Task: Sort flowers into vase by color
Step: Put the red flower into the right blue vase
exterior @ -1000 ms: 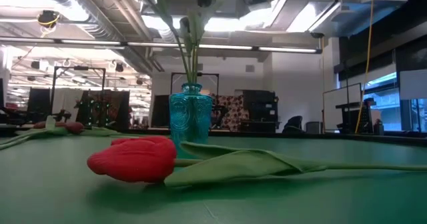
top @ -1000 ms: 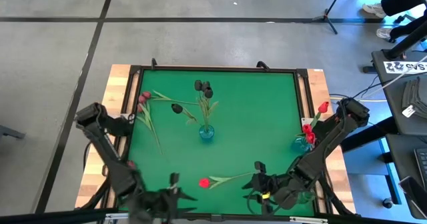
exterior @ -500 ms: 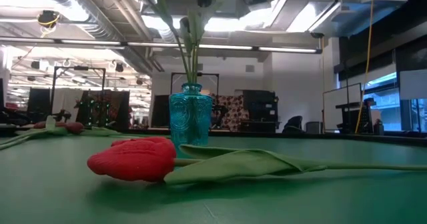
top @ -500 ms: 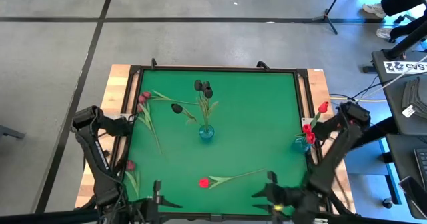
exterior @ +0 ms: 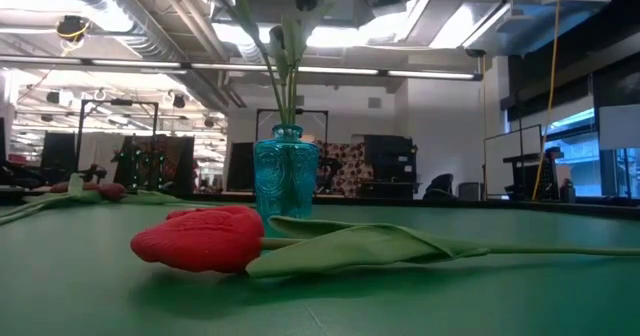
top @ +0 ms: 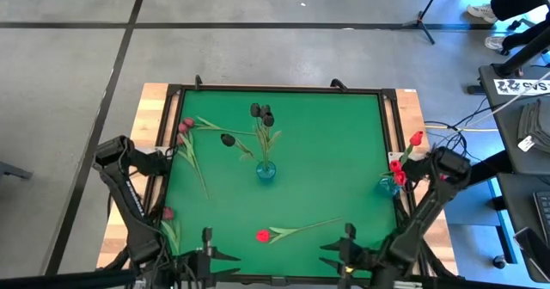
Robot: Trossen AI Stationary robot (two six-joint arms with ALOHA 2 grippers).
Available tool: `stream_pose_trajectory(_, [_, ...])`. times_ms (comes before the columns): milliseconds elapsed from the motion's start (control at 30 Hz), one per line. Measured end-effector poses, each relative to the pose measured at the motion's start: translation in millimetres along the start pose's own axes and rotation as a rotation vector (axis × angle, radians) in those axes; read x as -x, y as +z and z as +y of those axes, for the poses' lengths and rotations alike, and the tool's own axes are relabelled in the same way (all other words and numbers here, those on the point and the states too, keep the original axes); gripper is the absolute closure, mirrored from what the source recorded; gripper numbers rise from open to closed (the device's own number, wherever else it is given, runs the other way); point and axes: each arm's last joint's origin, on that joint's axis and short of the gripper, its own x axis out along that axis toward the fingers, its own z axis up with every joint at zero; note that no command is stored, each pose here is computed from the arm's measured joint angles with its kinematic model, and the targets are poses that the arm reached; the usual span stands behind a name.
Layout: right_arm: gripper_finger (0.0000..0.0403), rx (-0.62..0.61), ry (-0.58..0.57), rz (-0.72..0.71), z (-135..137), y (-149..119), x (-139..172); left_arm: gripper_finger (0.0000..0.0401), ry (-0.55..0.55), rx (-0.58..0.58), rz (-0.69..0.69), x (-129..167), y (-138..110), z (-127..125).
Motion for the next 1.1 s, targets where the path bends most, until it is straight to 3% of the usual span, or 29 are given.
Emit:
stream_pose_trajectory(400, [0.026, 0.082, 0.014, 0.089, -6.4, -0.9, -55.8, 0.0311, 0.028, -0.012, 0.009, -7.7, 0.8, 5.3])
stream_pose_trajectory(833, [0.026, 0.126, -0.093, 0.06, -11.6, -13.2, -53.9, 0.0311, 0.004, -0.01, 0.01, 0.1, -1.6, 0.8])
stream_pose_trajectory(1100, [0.026, 0.057, -0.163, 0.031, -21.0, -39.0, -39.0, 0.0311, 0.0, 0.007, 0.01, 1.6, -2.1, -0.1])
